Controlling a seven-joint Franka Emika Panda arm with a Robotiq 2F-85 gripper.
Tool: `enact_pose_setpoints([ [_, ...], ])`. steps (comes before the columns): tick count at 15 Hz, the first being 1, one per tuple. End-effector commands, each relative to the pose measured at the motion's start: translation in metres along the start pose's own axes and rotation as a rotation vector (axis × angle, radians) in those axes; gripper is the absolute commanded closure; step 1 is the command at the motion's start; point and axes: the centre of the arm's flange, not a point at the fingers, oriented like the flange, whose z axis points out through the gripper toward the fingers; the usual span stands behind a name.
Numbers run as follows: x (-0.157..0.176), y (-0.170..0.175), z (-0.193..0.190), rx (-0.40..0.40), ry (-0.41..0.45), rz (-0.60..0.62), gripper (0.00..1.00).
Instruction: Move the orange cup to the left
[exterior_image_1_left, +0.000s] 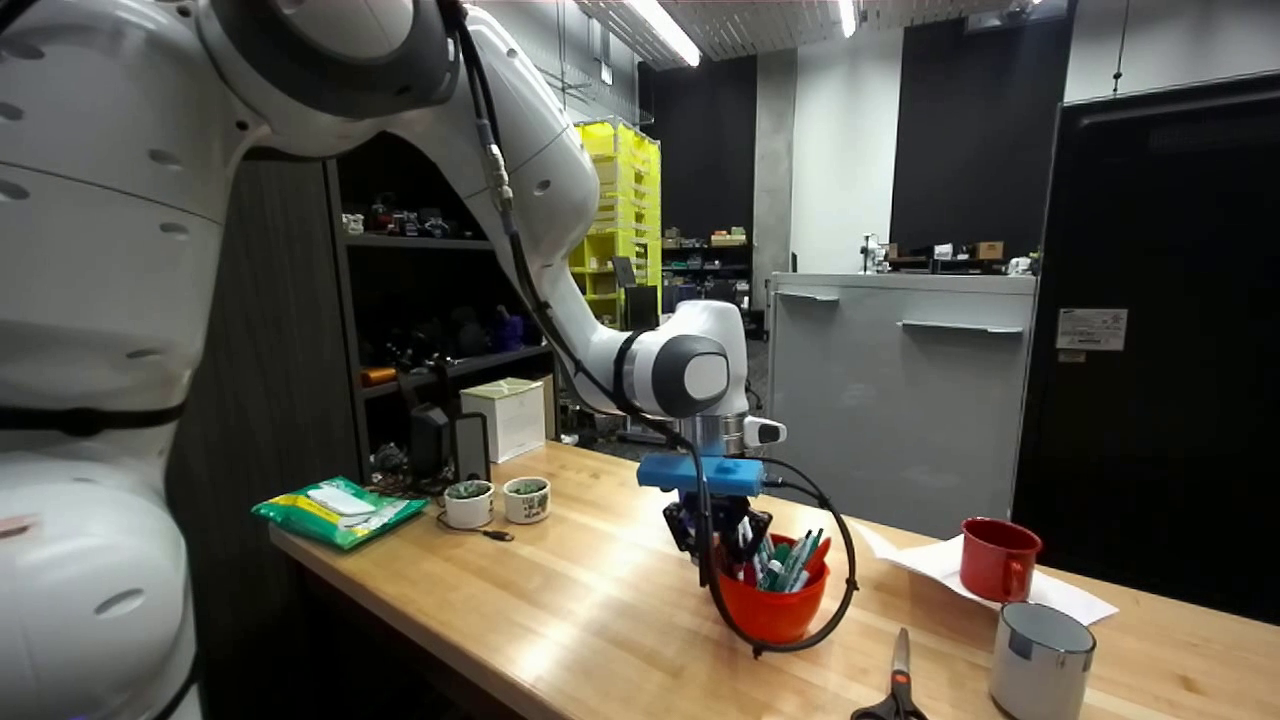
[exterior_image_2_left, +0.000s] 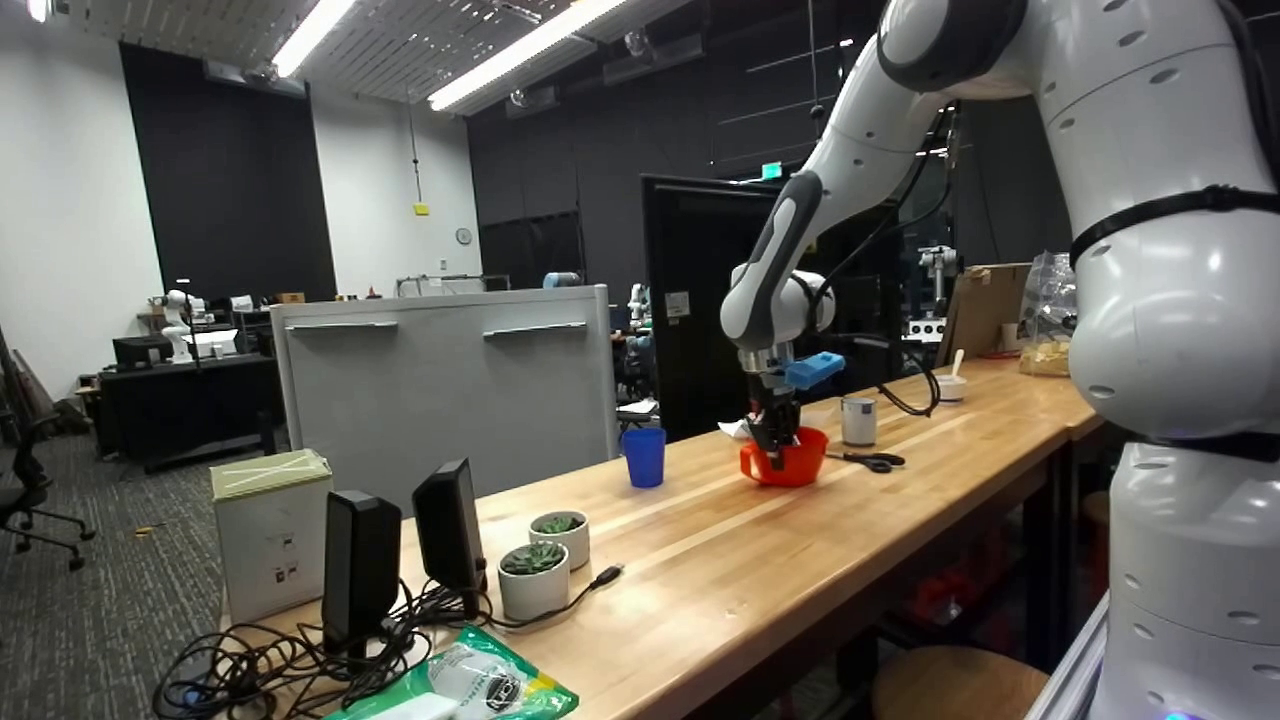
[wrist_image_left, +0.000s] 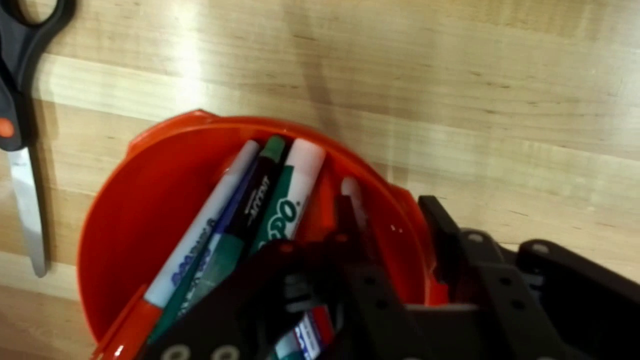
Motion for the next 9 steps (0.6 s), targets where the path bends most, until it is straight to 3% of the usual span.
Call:
enact_pose_setpoints([
  [1,-0.001,-0.005,-0.004,0.009,-0.001,-0.021,0.94],
  [9,0.001,-0.013,-0.022,-0.029,0.045,-0.017,0.94],
])
